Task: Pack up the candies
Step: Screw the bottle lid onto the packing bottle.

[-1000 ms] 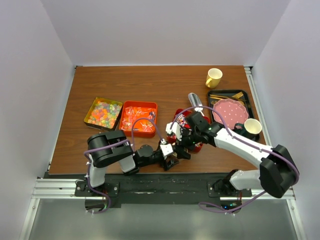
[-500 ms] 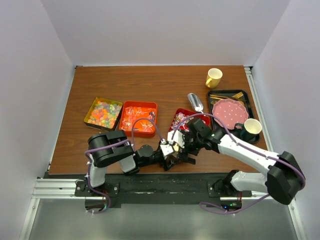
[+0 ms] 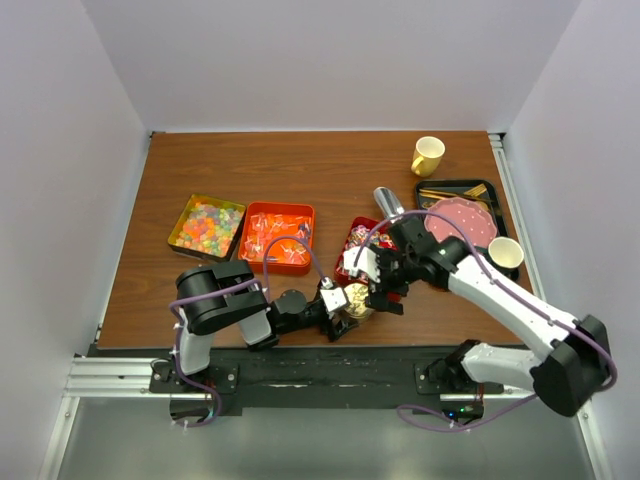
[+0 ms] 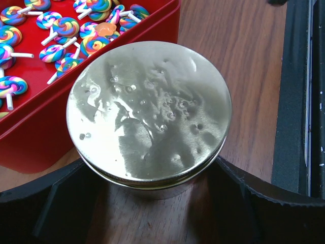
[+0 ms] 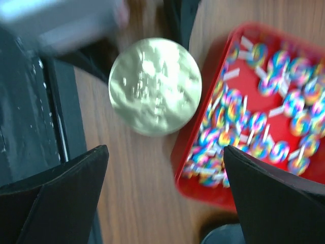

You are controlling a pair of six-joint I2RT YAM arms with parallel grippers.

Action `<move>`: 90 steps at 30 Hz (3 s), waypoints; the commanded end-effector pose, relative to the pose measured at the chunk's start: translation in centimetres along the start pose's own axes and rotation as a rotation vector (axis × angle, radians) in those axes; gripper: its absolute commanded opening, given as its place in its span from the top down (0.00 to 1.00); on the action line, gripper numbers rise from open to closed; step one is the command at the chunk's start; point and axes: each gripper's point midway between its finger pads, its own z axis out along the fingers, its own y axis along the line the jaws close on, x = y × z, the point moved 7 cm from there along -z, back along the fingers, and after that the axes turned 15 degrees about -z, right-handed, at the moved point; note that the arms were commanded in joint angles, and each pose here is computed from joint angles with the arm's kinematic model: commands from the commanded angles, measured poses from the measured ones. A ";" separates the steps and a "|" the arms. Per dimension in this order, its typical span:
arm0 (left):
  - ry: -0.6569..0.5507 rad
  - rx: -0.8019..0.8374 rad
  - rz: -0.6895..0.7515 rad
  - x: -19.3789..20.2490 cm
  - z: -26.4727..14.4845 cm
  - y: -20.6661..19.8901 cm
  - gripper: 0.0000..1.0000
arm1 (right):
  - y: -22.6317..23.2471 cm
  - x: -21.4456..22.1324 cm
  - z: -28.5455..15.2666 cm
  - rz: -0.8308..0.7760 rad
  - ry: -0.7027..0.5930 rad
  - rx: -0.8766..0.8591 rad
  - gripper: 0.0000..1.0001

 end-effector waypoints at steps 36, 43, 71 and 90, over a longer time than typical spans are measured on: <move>0.276 -0.156 0.021 5.8 -2.4 2.5 1.00 | -3.2 -0.8 5.4 -0.180 -0.131 -0.249 0.01; 0.276 -0.165 0.020 5.8 -2.5 2.5 1.00 | -2.5 0.0 5.9 -0.161 -0.101 -0.326 0.01; 0.314 -0.108 0.035 6.2 -2.6 2.0 1.00 | -1.4 0.0 -0.8 -0.046 -0.044 -0.240 0.02; 0.343 -0.086 0.076 6.5 -2.5 1.5 1.00 | -5.0 -0.8 4.2 -0.337 -0.191 -0.421 0.01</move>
